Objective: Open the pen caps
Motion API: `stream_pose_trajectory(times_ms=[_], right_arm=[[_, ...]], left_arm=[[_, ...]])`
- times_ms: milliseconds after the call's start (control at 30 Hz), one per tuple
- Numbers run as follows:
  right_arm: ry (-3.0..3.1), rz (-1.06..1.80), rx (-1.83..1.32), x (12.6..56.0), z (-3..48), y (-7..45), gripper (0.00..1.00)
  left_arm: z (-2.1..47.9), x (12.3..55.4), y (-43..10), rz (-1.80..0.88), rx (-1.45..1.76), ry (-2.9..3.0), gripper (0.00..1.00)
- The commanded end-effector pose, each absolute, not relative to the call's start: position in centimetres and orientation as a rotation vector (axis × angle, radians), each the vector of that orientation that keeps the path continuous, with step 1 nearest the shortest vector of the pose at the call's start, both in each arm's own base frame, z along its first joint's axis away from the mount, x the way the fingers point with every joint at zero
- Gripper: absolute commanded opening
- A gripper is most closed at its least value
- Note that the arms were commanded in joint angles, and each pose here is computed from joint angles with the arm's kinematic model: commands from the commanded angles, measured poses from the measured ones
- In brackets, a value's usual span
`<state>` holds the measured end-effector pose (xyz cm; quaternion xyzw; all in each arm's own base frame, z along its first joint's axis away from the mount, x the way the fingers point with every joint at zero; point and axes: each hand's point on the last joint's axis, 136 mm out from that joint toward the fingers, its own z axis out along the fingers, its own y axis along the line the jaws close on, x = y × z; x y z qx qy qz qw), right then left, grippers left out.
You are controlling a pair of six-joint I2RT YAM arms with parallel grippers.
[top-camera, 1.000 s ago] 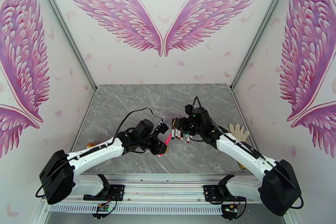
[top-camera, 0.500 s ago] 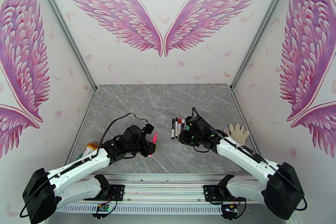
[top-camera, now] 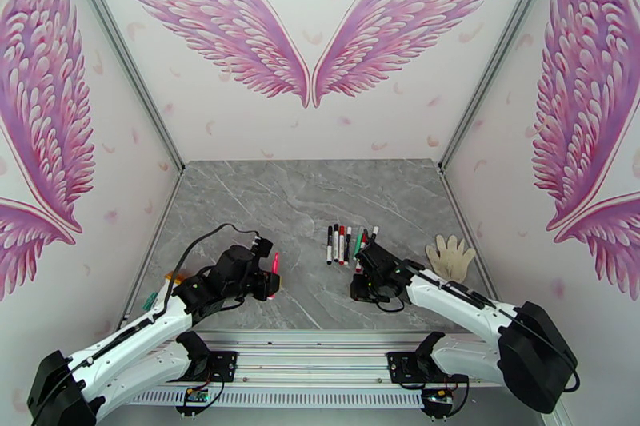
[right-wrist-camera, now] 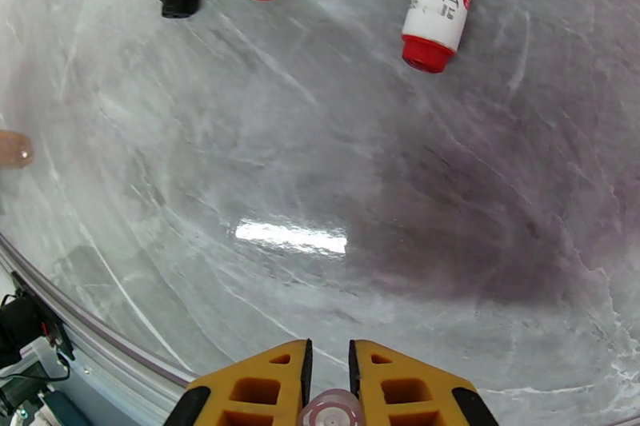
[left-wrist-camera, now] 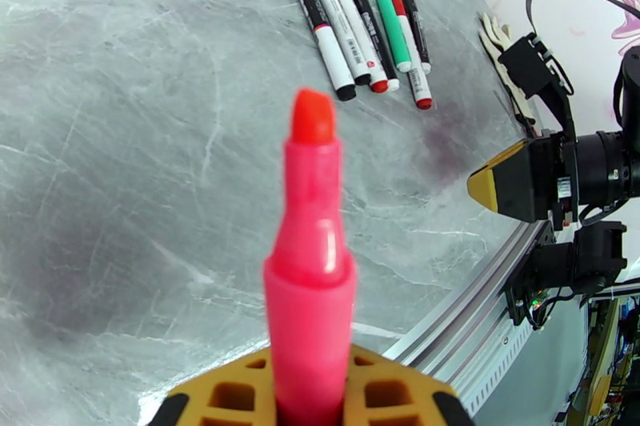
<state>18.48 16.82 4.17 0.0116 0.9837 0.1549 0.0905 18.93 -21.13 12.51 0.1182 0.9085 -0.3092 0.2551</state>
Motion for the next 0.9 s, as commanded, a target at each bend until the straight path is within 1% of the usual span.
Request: stream_pose_trajectory(times_ms=[0,333,600,700,867], right_arm=[[2.939,0.398,0.013,18.2,3.0,16.2,0.15],[2.984,0.314,0.030,18.4,1.0,15.9,0.18],[2.992,0.266,0.035,18.4,0.6,15.4,0.29],[2.992,0.269,0.037,18.4,0.5,15.5,0.31],[2.988,0.265,0.036,18.5,0.7,15.5,0.32]], left_arm=[[11.5,18.7,-20.4,-0.811,0.301,2.500,0.15],[10.6,18.8,-20.5,-0.788,0.307,2.543,0.15],[9.9,18.8,-20.2,-0.758,0.297,2.569,0.14],[9.7,18.8,-20.2,-0.750,0.297,2.578,0.14],[9.5,19.0,-19.7,-0.705,0.273,2.592,0.14]])
